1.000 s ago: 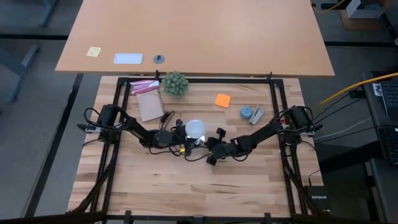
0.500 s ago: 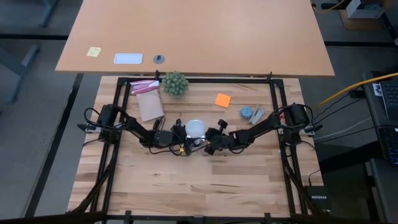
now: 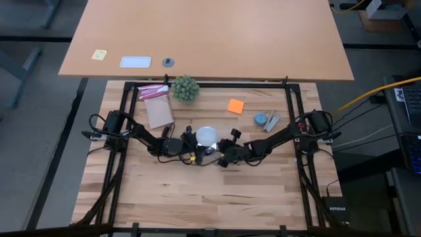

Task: Screw lightbulb
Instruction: Insert the white lightbulb into the silver lamp

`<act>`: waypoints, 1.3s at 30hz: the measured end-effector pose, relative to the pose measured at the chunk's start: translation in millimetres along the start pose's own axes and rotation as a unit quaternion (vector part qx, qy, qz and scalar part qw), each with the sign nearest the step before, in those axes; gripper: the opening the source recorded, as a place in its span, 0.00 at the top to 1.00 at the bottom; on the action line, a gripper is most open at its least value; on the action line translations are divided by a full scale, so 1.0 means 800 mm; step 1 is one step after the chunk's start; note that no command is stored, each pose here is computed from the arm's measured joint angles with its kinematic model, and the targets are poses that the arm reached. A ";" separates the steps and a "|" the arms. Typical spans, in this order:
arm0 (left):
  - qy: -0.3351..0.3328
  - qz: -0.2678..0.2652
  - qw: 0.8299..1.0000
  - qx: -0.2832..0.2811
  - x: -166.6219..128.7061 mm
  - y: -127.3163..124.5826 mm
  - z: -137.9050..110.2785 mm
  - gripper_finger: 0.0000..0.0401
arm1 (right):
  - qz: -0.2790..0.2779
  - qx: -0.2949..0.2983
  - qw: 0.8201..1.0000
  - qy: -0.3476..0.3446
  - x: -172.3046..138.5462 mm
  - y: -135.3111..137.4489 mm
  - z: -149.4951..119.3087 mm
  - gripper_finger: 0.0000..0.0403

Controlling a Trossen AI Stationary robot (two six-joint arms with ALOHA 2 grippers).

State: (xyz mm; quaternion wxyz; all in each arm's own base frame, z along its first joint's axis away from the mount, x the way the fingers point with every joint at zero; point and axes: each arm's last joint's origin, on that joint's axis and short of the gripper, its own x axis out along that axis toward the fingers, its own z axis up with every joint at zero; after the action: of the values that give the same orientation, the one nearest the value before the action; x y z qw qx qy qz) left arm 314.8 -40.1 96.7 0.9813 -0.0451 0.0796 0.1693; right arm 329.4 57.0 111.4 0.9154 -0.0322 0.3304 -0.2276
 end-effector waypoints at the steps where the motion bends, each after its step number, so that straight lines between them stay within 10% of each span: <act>1: 0.000 0.000 1.000 0.000 0.000 0.000 0.000 0.62 | 0.002 -0.003 1.000 -0.003 -0.005 0.003 0.001 0.98; 15: 0.000 0.003 1.000 0.001 0.000 0.000 0.000 0.62 | 0.155 0.021 0.986 -0.052 -0.019 0.044 0.006 0.98; 39: -0.002 0.021 1.000 0.003 0.000 0.002 0.000 0.62 | 0.038 0.015 0.999 0.000 0.026 0.008 -0.015 0.98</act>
State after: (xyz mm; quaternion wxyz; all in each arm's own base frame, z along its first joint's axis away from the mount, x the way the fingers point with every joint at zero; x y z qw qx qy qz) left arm 314.0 -38.4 96.4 0.9779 -0.0403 0.0791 0.1894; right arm 338.5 55.2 88.6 0.9237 -0.0059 0.3279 -0.1980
